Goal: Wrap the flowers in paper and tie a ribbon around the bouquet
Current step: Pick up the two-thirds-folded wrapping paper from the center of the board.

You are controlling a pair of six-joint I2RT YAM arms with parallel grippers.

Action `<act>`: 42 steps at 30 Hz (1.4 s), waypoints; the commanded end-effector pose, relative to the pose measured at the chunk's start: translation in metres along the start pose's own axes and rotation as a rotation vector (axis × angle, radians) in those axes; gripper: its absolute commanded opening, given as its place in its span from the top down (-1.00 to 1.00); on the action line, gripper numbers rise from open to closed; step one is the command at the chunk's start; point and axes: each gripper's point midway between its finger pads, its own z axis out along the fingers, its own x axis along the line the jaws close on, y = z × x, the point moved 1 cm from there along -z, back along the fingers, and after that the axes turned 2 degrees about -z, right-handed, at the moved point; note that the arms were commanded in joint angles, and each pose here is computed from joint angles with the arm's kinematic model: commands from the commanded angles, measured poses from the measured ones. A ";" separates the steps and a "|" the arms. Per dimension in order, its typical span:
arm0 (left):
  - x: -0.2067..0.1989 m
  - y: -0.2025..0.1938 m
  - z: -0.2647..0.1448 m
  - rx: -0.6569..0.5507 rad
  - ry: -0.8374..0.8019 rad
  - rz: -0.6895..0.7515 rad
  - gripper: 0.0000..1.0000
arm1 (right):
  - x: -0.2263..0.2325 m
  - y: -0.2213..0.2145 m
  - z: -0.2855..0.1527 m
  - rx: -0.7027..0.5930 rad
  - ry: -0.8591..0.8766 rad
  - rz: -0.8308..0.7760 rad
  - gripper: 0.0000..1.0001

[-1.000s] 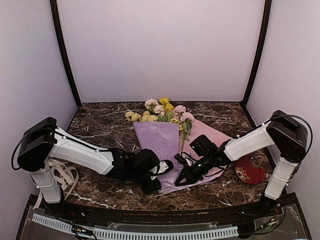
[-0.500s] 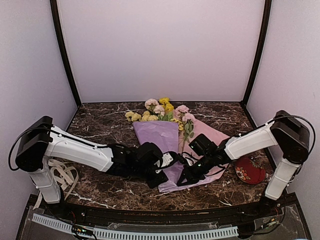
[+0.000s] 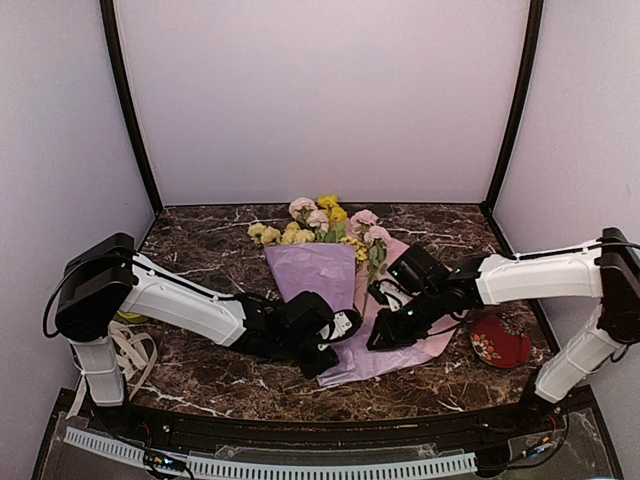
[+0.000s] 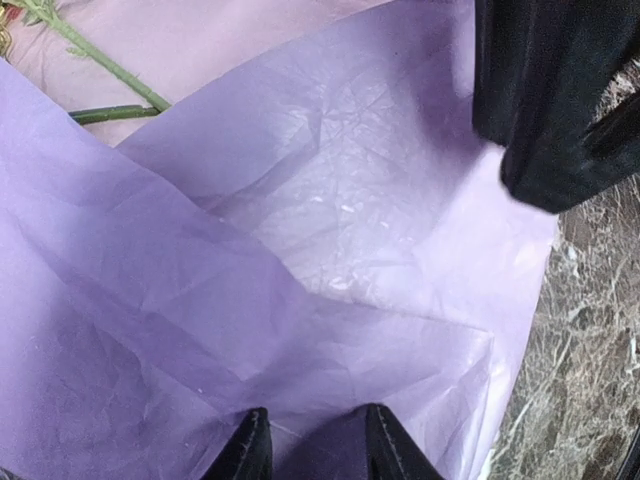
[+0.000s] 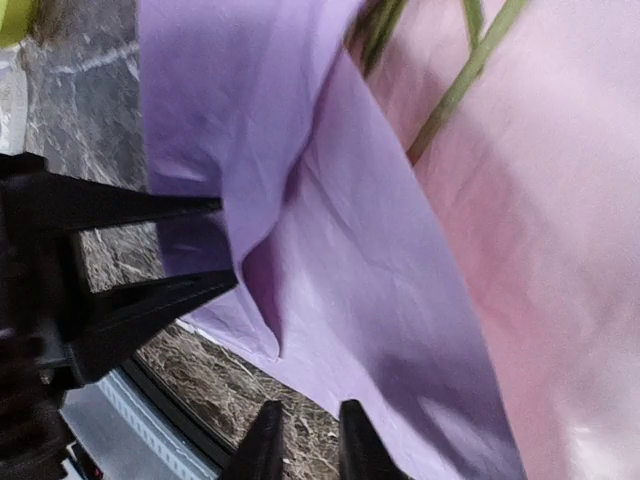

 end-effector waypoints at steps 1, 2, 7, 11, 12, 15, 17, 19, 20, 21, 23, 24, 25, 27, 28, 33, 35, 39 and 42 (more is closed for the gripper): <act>-0.003 -0.006 0.000 0.023 -0.023 0.025 0.33 | -0.009 0.013 -0.049 -0.149 -0.151 0.035 0.37; -0.003 -0.005 0.000 0.022 -0.024 0.026 0.33 | -0.013 0.010 -0.055 -0.160 -0.164 0.055 0.26; -0.003 -0.004 0.000 0.019 -0.024 0.027 0.32 | -0.040 -0.026 -0.062 -0.104 -0.131 0.309 -0.23; -0.003 -0.006 0.000 0.022 -0.022 0.023 0.32 | -0.068 -0.047 -0.083 -0.138 -0.140 0.531 -0.44; -0.003 -0.005 0.000 0.020 -0.022 0.022 0.32 | -0.073 -0.049 -0.087 -0.159 -0.141 0.561 -0.54; -0.003 -0.006 0.000 0.018 -0.023 0.020 0.32 | -0.083 -0.057 -0.088 -0.176 -0.127 0.641 -0.57; -0.003 -0.006 0.000 0.017 -0.025 0.019 0.32 | -0.090 -0.059 -0.082 -0.166 -0.110 0.690 -0.57; -0.003 -0.006 -0.001 0.017 -0.023 0.019 0.32 | -0.095 -0.064 -0.071 -0.125 -0.100 0.733 -0.57; -0.003 -0.006 -0.001 0.017 -0.021 0.019 0.32 | -0.097 -0.065 -0.067 -0.108 -0.094 0.747 -0.56; -0.002 -0.006 -0.001 0.019 -0.019 0.017 0.32 | -0.098 -0.066 -0.063 -0.093 -0.088 0.757 -0.56; -0.002 -0.007 -0.001 0.018 -0.019 0.013 0.32 | -0.098 -0.061 -0.059 -0.091 -0.075 0.755 -0.52; -0.002 -0.007 -0.001 0.018 -0.018 0.012 0.32 | -0.097 -0.059 -0.058 -0.093 -0.069 0.749 -0.51; -0.002 -0.007 -0.001 0.016 -0.020 0.011 0.32 | -0.097 -0.056 -0.058 -0.098 -0.068 0.741 -0.50; -0.003 -0.007 -0.001 0.015 -0.022 0.009 0.32 | -0.099 -0.052 -0.056 -0.104 -0.070 0.731 -0.49; -0.002 -0.008 -0.001 0.015 -0.021 0.009 0.31 | -0.102 -0.053 -0.055 -0.100 -0.077 0.735 -0.47; -0.002 -0.007 -0.001 0.018 -0.018 0.004 0.31 | -0.108 -0.057 -0.047 -0.074 -0.074 0.748 -0.32; -0.002 -0.006 -0.001 0.016 -0.019 0.008 0.31 | -0.110 -0.054 -0.048 -0.088 -0.080 0.743 -0.19; -0.002 -0.007 -0.001 0.017 -0.019 0.011 0.31 | -0.114 -0.046 -0.053 -0.135 -0.091 0.731 0.17; -0.002 -0.007 -0.001 0.018 -0.021 0.019 0.31 | -0.112 -0.038 -0.057 -0.172 -0.074 0.716 0.45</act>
